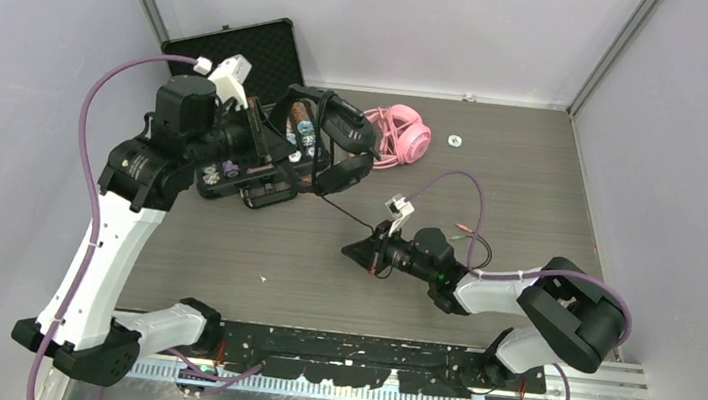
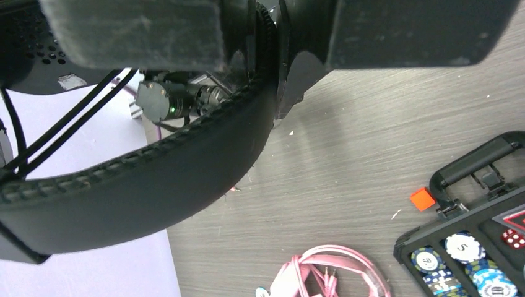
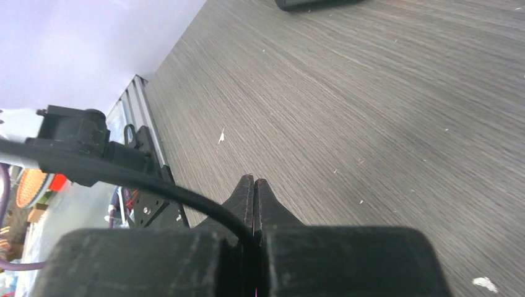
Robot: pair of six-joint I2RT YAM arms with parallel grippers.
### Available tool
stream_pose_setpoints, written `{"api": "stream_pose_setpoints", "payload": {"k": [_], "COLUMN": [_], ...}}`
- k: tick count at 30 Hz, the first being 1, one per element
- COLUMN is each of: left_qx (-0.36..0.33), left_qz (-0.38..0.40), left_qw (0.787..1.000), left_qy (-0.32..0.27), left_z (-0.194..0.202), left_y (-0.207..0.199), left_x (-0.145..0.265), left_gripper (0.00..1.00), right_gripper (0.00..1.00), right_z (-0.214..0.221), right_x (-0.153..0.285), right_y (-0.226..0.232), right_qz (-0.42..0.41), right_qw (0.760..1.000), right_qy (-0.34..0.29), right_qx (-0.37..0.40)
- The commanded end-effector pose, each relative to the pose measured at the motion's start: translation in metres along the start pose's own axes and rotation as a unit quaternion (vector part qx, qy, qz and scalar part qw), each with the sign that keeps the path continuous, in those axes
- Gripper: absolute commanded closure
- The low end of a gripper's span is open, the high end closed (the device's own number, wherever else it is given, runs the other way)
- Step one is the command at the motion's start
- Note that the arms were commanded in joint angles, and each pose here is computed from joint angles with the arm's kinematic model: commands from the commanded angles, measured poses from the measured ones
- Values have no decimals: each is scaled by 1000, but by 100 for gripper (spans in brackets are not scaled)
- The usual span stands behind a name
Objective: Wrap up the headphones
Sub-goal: Wrap the headphones cable around the headphones.
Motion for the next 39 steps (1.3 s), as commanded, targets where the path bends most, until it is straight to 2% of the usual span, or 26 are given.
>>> {"api": "stream_pose_setpoints", "payload": {"k": [1, 7, 13, 20, 27, 31, 39], "left_qx": [-75, -149, -224, -293, -353, -398, -442], "left_qz": [89, 142, 189, 136, 70, 14, -115], "left_qw": [993, 975, 948, 932, 911, 888, 849], "left_qy": [18, 90, 122, 164, 202, 231, 268], "left_z": [-8, 10, 33, 57, 67, 73, 74], "left_y": [-23, -22, -9, 29, 53, 67, 92], "left_x": [18, 12, 5, -8, -22, -30, -41], "left_gripper": [100, 100, 100, 100, 100, 100, 100], "right_gripper": [100, 100, 100, 100, 99, 100, 100], "right_z": [-30, -54, -88, -130, -166, -176, -187], "right_x": [9, 19, 26, 40, 50, 56, 70], "right_y": [10, -11, -31, -29, -4, 14, 54], "right_qz": [-38, -1, 14, 36, 68, 62, -3], "right_qw": [998, 997, 993, 990, 994, 995, 994], "right_qy": [-48, -65, -88, -99, -35, 3, 42], "right_qx": [-9, -34, -77, -94, -75, -83, -105]}}
Point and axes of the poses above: each gripper's point midway between its finger pads, its own x axis back along the fingers, its own y axis along the line the jaws close on, z = x × y, the point moved 5 cm from there along x, back along the fingers, and after that the axes turned 1 degree about -x, right-handed, at the moved point
